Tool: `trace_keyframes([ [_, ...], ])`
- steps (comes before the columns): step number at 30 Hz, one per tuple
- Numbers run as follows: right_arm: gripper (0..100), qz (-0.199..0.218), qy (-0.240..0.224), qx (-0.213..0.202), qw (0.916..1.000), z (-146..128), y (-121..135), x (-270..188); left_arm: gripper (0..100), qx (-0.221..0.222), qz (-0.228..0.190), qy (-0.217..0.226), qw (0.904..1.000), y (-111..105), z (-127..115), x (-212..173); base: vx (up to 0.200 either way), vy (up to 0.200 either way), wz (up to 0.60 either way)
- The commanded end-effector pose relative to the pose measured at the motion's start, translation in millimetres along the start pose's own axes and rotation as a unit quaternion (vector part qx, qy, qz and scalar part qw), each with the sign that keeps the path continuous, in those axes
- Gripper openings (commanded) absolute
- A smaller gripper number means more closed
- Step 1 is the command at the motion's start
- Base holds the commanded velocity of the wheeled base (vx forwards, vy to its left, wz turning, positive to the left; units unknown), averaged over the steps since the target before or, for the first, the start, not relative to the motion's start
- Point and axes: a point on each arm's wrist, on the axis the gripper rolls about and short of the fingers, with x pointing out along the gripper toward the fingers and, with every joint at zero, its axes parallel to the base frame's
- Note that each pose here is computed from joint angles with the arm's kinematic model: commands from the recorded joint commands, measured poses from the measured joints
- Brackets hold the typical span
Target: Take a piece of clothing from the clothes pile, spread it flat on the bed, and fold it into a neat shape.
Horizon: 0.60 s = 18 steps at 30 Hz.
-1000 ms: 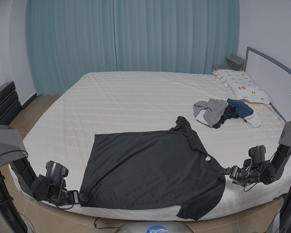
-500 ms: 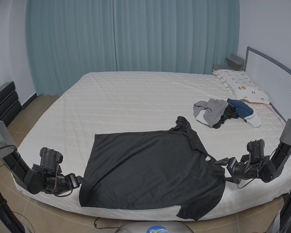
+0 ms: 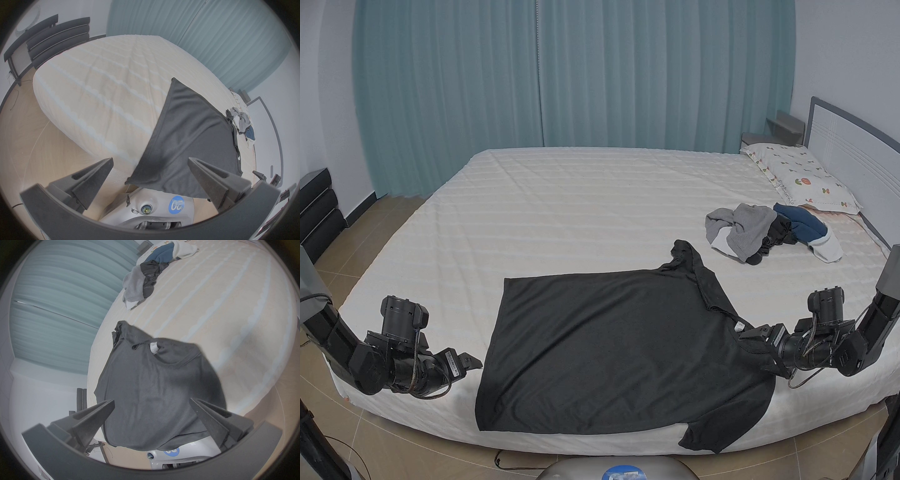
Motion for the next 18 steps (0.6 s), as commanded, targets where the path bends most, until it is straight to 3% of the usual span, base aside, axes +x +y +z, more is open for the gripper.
trace_keyframes([
  [1, 100, 0.0, 0.0, 0.0, 1.0, 0, 0, 0, 100, 0.001, -0.001, 0.002, 1.0, -1, -1, 1, 0.0, 0.0, 0.0],
  [5, 100, 0.001, -0.002, -0.001, 1.0, 1, 0, 0, 100, -0.003, -0.011, 0.006, 0.9999, -9, -5, 2, 0.0, 0.0, 0.0],
  [8, 100, 0.001, -0.002, -0.001, 1.0, 1, 0, 0, 100, -0.026, -0.026, 0.004, 0.9993, -21, -5, 3, 0.2, 0.0, 0.0],
  [18, 100, 0.0, 0.004, -0.002, 1.0, -2, 1, 1, 100, -0.047, -0.03, 0.005, 0.9984, -27, 0, 12, 0.18, 0.0, 0.0],
])
